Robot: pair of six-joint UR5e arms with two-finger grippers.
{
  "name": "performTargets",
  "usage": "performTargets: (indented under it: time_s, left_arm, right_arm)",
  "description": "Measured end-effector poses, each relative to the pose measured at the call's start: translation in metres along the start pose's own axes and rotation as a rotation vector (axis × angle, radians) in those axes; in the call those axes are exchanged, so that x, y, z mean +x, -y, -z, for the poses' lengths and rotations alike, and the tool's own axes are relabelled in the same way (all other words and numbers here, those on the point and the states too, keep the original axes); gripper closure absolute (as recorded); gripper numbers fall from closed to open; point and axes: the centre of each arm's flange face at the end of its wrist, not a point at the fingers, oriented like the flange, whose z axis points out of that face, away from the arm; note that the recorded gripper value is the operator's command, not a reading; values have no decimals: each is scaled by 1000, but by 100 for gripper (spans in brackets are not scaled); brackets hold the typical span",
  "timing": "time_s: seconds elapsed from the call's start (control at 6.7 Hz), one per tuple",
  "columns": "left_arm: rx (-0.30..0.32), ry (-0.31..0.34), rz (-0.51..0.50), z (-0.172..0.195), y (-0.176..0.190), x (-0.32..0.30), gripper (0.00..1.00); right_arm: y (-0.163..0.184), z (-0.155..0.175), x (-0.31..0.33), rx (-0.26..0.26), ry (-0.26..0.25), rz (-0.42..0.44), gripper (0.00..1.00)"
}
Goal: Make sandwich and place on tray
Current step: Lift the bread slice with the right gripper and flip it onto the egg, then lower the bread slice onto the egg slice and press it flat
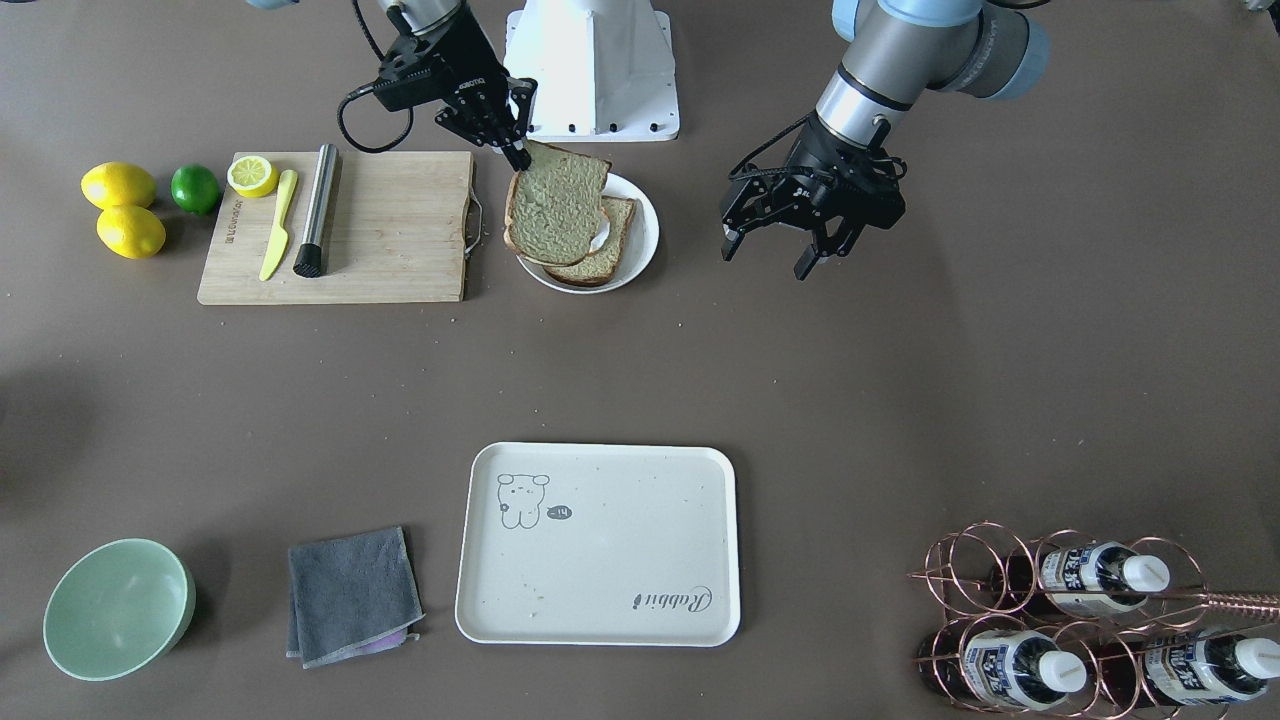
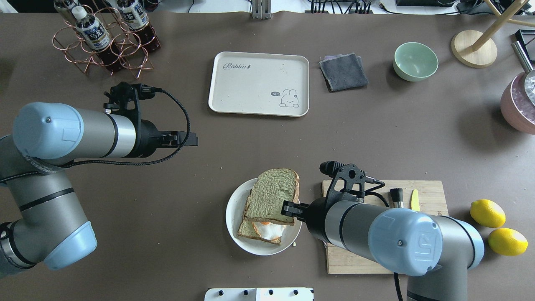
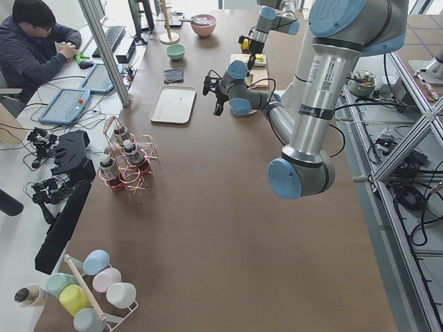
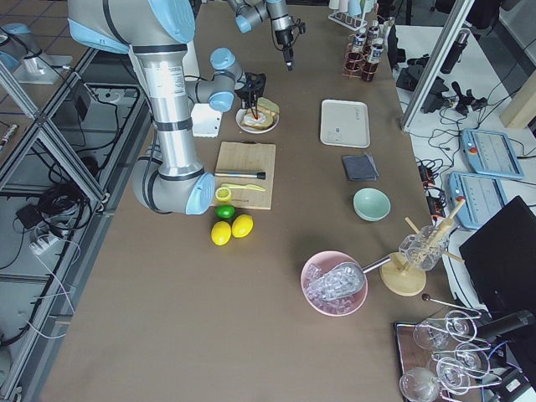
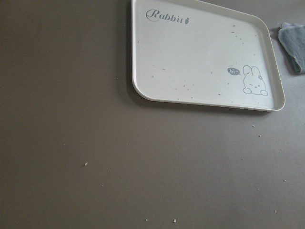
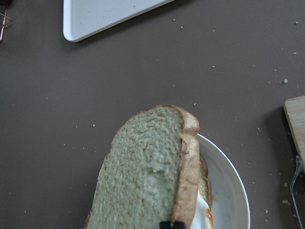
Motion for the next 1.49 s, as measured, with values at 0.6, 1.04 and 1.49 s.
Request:
performTargets:
  time_s: [0.6,1.04,1.49]
  left_arm:
    - [1,-2,0,0,0,1,1]
    - [4,-3,-1,1,1,2,1]
    - [4,-7,-2,0,2,5,1]
  right_arm:
    - [-33,-36,2,8,-42,28,100]
    - [-36,-35,-4,5,-31,29,100]
    - [-35,-37,-8,24,-25,28,100]
